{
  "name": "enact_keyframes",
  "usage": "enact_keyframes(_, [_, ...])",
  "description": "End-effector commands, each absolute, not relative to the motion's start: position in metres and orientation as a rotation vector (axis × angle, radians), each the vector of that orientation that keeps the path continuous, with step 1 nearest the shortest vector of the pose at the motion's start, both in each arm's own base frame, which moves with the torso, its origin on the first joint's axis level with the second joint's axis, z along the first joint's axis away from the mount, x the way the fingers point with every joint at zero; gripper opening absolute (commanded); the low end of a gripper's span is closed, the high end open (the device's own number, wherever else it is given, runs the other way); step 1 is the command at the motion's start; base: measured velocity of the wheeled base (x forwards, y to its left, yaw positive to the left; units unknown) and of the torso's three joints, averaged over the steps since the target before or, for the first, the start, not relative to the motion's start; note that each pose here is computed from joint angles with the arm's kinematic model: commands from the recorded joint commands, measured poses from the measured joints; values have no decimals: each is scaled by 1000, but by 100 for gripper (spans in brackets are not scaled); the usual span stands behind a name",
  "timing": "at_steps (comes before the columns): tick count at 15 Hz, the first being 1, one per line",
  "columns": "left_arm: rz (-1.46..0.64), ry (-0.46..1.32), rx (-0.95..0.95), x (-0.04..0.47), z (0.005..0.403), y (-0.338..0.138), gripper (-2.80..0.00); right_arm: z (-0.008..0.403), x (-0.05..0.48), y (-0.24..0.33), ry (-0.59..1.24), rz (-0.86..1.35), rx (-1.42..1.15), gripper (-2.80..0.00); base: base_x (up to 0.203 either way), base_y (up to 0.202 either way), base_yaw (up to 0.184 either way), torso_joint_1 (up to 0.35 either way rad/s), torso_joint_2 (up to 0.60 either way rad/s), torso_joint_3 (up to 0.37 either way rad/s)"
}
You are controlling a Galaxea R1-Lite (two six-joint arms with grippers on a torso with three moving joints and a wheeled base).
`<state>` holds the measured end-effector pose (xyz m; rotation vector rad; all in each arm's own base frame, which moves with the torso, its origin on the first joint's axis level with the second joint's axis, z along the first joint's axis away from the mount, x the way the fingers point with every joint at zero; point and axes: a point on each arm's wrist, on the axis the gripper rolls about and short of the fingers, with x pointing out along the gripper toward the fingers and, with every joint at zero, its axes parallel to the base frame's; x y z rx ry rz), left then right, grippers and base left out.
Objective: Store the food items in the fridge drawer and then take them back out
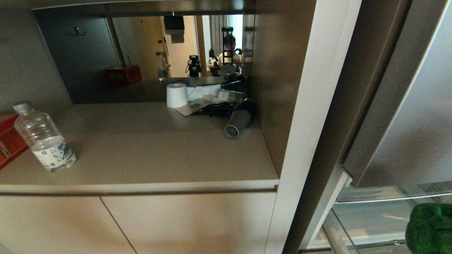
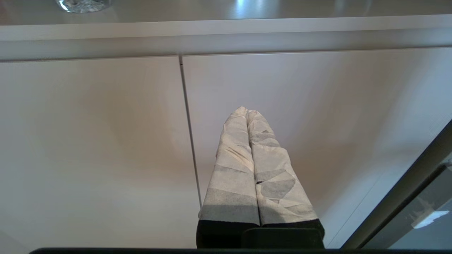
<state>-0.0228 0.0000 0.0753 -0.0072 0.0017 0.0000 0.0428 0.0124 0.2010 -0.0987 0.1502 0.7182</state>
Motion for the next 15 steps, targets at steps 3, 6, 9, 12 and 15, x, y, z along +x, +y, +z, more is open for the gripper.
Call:
enact_keyframes(3, [0,2,-8,-23,75,0,-280,213,86,27,255,944,-98,-280,0,0,0,0,0,0])
enact_keyframes(6, [0,2,-8,-23,75,0,-280,212,118,59,301,1030,-161,-280,0,0,0,0,0,0])
enact_keyframes(9, [0,2,-8,-23,75,0,-280,212,135,96,272,1007,-234,-280,0,0,0,0,0,0])
enact_keyframes(12, [0,2,-8,-23,75,0,-280,212,140,127,278,966,-289,-280,0,0,0,0,0,0])
enact_keyframes(15, [0,2,-8,-23,75,0,-280,217,163,158,284,857,-333,-280,0,0,0,0,0,0])
